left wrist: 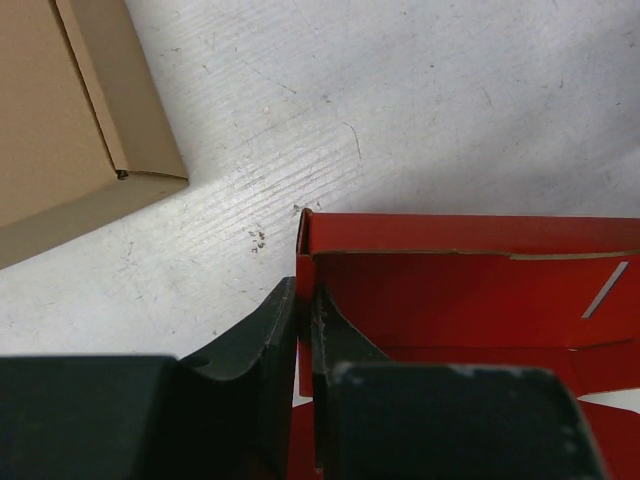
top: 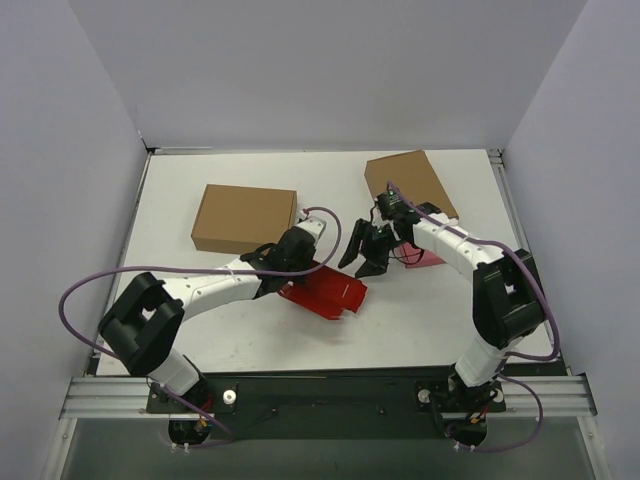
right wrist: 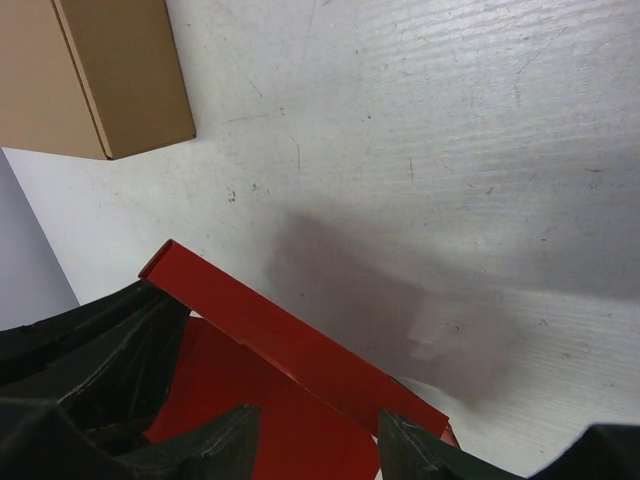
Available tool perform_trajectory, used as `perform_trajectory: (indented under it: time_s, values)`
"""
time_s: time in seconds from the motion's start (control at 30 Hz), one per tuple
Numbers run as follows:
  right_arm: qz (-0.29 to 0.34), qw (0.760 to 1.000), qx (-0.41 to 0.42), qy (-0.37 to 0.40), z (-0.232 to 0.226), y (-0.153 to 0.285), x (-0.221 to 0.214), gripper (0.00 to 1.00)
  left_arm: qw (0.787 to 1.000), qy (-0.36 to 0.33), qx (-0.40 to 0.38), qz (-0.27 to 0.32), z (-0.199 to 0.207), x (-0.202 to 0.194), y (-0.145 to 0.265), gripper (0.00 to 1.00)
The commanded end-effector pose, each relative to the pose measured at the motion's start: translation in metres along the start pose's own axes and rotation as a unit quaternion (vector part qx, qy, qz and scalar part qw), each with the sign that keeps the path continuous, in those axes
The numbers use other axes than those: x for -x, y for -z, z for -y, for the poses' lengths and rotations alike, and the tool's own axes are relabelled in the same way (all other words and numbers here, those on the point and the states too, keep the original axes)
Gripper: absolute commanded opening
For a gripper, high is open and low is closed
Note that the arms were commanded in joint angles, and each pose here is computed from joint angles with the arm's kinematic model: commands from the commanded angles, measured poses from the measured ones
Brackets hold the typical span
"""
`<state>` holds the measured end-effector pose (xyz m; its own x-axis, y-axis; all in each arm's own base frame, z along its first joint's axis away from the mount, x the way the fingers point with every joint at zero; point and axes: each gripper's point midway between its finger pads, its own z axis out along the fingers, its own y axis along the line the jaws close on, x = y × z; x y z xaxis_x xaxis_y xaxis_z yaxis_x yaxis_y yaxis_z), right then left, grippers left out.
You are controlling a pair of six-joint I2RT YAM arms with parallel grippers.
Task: Fold the paper box
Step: Fold the paper box at the center of the board.
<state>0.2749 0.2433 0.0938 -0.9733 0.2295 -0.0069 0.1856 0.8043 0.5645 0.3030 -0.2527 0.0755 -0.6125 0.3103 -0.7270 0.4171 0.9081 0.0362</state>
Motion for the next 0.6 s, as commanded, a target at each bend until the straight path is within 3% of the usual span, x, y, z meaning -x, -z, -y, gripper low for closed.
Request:
perform_trajectory:
  time_s: [0.0, 0.57]
  values:
    - [-0.013, 1.000, -0.005, 0.006, -0.005, 0.005, -0.005, 0.50, 0.999, 0.025, 0.006, 0.045, -0.004, 0.028, 0.012, 0.05]
    - [-0.008, 0.999, -0.031, 0.002, 0.008, 0.010, -0.010, 0.50, 0.998, 0.032, 0.018, 0.053, -0.010, 0.029, 0.017, 0.05]
